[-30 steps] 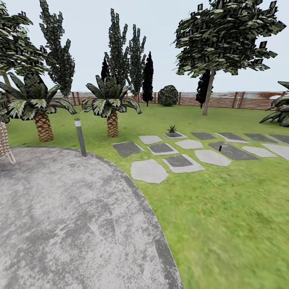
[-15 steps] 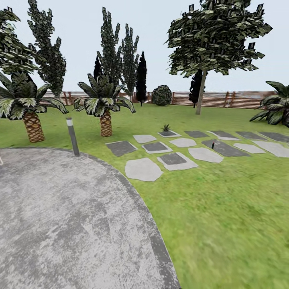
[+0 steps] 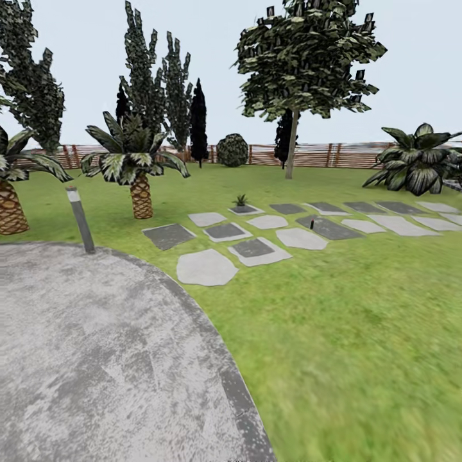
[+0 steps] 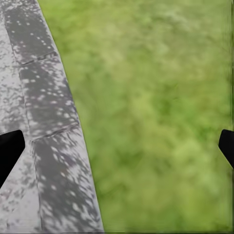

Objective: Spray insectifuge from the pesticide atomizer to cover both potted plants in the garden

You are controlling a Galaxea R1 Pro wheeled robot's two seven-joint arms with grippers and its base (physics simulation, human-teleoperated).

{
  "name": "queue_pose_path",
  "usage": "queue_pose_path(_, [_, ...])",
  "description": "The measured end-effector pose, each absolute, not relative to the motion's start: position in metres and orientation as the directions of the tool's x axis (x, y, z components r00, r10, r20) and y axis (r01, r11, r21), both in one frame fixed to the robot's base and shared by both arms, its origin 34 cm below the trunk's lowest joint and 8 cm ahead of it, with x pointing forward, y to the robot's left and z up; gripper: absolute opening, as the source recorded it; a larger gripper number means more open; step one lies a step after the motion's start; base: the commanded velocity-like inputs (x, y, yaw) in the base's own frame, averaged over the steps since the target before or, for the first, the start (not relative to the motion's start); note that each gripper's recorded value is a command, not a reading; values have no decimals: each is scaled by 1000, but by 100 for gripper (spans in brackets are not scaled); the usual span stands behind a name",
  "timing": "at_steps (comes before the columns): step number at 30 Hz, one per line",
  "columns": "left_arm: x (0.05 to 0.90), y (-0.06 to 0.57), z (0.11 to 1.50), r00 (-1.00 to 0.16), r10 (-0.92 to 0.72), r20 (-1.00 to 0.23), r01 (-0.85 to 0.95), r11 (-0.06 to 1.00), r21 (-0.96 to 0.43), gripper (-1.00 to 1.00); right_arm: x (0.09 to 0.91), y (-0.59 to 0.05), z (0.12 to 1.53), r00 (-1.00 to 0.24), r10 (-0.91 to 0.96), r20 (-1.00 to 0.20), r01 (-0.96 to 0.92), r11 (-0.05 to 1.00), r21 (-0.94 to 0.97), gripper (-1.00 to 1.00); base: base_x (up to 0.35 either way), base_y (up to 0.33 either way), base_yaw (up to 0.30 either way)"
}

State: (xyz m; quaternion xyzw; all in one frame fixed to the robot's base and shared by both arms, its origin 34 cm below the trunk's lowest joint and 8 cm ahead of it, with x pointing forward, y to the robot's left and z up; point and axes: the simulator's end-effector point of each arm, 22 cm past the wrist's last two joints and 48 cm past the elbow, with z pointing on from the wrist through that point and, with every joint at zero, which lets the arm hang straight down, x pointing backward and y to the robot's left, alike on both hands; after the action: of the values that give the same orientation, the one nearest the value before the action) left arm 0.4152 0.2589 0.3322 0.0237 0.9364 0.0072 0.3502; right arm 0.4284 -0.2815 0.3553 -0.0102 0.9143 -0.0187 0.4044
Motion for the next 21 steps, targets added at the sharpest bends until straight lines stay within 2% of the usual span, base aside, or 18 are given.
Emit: queue_pose_path(21, [406,260,304,-762,50,-645,39,999,31,100,420,-281,327,-683,-35,-730,-5,999,-43,100,0,0,-262])
